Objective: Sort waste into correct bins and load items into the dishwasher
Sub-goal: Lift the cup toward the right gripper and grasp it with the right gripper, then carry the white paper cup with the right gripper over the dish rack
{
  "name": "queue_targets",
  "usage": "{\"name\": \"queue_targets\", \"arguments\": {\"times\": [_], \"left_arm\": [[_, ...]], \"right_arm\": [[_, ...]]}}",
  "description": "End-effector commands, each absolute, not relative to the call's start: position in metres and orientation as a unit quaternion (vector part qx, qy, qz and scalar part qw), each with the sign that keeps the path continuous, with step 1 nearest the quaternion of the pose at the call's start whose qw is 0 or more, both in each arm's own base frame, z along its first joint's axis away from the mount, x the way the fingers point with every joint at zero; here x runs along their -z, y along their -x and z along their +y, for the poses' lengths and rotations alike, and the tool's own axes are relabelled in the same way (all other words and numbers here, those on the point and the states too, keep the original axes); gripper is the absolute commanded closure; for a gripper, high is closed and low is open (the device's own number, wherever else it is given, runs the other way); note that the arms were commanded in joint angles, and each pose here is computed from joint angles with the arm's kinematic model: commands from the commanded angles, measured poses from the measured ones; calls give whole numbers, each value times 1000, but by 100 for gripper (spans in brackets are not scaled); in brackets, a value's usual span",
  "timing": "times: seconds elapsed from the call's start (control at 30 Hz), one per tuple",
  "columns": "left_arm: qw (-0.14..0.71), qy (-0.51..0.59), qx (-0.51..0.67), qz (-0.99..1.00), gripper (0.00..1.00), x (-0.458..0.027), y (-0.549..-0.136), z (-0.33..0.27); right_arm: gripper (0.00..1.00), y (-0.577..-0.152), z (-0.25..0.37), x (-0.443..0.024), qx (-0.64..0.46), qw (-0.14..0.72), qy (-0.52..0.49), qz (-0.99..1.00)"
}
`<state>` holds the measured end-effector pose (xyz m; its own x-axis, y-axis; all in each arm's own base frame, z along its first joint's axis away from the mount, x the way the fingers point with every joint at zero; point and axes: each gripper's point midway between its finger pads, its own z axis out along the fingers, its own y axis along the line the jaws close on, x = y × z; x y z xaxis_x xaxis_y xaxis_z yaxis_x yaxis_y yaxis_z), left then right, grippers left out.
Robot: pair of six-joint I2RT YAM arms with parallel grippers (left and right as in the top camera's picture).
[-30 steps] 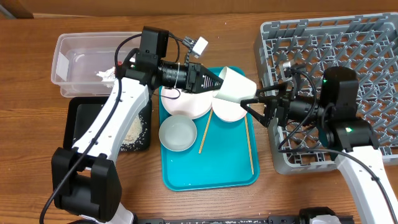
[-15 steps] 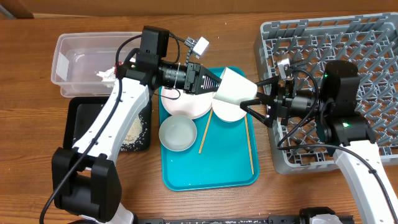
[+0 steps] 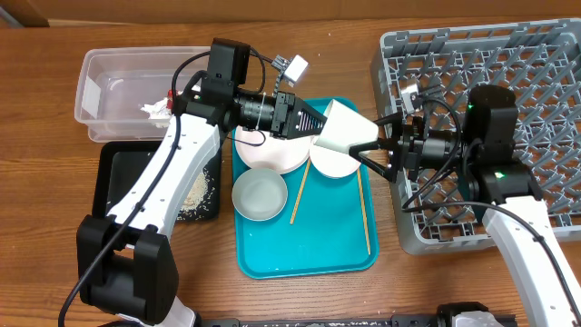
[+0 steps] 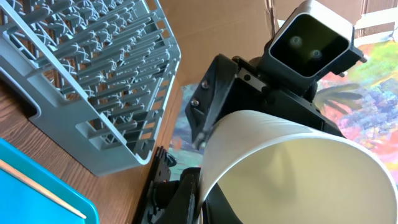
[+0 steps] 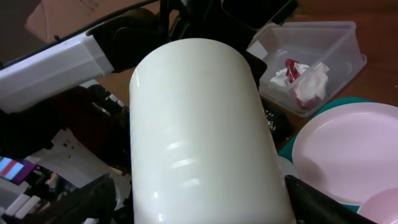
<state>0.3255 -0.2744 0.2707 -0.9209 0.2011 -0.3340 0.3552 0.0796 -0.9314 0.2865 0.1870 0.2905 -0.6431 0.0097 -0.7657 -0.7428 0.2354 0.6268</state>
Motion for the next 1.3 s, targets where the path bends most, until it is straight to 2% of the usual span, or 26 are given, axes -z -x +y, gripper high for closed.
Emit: {"name": "queue_targets", "arguments": {"times": [0.0, 0.13, 0.43, 0.57, 0.63, 0.67, 0.7, 0.93, 1.07, 1.27], "left_arm": [[63, -196, 653, 729, 96, -278, -324, -276], [63, -196, 653, 729, 96, -278, -324, -276], [64, -196, 652, 730, 94, -277, -325, -276], [74, -189, 638, 743, 78, -272, -330, -276], [88, -178, 614, 764, 57, -261, -337, -274], [96, -154, 585, 791, 49, -248, -345, -270], [101, -142, 567, 805, 46, -240, -350, -266], [130, -88, 420, 894, 40, -197, -362, -216], [171, -72, 326, 927, 39, -200, -361, -177], [246, -45, 215, 944, 39, -228, -358, -128]], "right_arm": [[23, -286, 188, -302, -563, 347, 275, 698], [36, -286, 188, -302, -563, 347, 275, 698], [41, -286, 188, -302, -563, 347, 274, 698], [45, -286, 188, -300, -564, 343, 271, 701], [49, -291, 185, -290, -551, 335, 245, 724], [54, -298, 181, -277, -530, 329, 214, 752], [55, -301, 178, -270, -516, 325, 197, 768], [62, -322, 142, -230, -395, 318, 94, 857], [63, -330, 108, -228, -293, 322, 35, 900], [64, -332, 56, -253, -185, 332, -35, 925]]}}
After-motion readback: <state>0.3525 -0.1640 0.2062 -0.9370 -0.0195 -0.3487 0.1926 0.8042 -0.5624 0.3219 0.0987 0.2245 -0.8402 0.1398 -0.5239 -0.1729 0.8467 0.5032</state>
